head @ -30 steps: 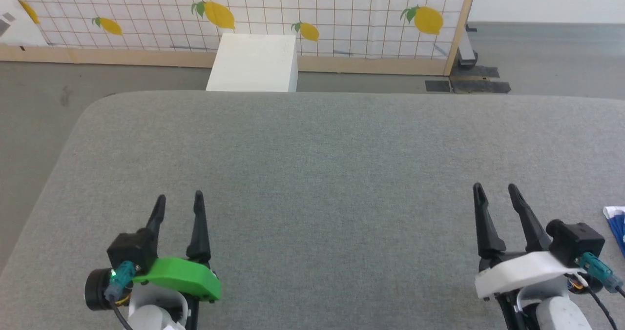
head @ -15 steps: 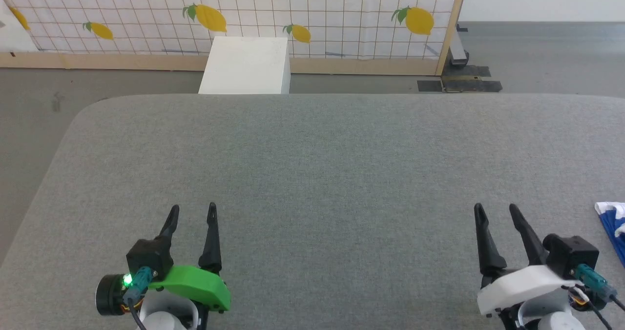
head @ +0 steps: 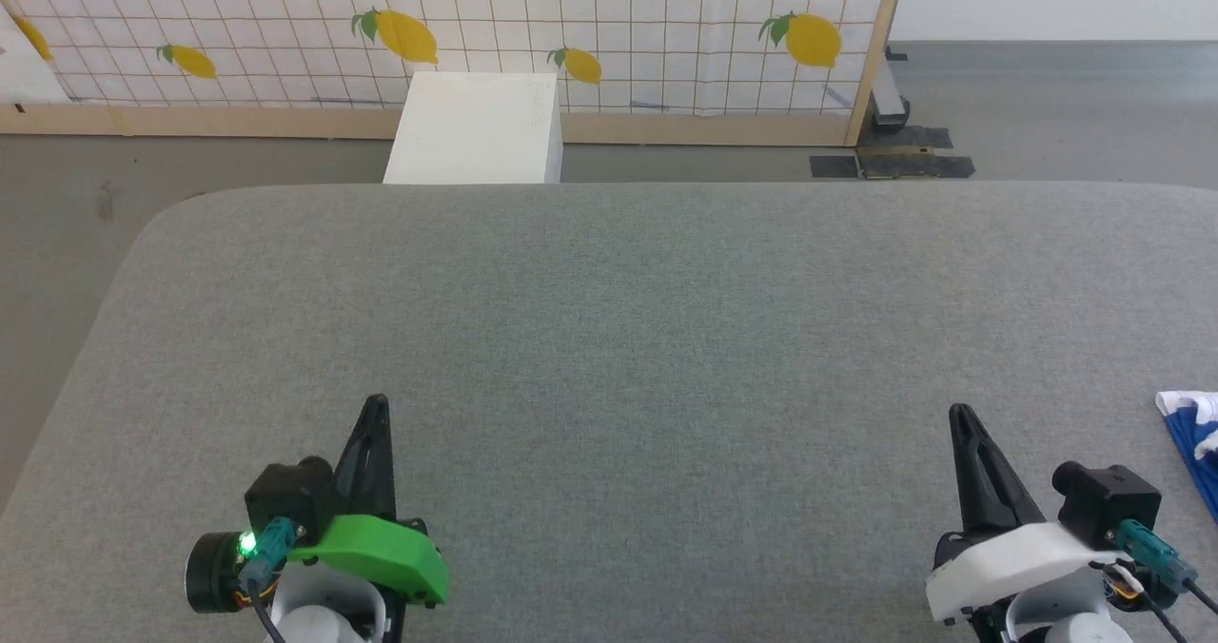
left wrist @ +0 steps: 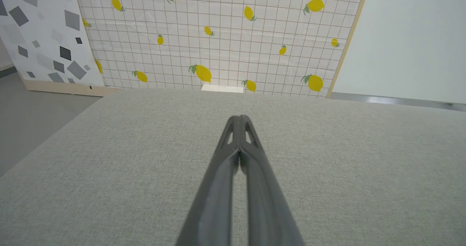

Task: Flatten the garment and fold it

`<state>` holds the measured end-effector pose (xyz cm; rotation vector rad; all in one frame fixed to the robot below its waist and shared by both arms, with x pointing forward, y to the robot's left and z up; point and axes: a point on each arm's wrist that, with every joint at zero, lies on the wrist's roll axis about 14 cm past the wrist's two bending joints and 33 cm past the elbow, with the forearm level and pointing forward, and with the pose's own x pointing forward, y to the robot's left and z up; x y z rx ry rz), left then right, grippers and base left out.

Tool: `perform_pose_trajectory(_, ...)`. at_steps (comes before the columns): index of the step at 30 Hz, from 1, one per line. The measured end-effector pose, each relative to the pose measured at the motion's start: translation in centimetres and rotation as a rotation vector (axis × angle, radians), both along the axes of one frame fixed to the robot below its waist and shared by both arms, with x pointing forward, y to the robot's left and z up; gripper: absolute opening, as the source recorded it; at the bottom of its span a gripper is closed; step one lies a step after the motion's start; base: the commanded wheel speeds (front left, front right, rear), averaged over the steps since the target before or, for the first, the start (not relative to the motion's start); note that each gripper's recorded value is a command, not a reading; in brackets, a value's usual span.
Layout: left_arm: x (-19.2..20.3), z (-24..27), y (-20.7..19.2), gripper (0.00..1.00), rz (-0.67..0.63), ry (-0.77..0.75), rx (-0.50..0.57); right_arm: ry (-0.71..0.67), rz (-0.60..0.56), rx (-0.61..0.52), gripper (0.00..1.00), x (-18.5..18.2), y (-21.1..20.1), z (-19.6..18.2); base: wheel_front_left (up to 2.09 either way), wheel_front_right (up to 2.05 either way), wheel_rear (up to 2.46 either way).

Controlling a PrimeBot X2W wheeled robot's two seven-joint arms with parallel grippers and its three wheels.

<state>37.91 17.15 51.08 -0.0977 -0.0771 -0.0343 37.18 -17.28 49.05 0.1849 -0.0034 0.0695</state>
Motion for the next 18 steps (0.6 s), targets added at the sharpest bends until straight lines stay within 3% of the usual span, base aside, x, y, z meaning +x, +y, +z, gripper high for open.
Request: perform_pose_trajectory(18,0.20,0.60,-0.02,0.00,-0.002,0.000,0.016,-0.004,0.012,-0.028,0.00,0.15,0.21,0.62,0.00,0.00,0.00)
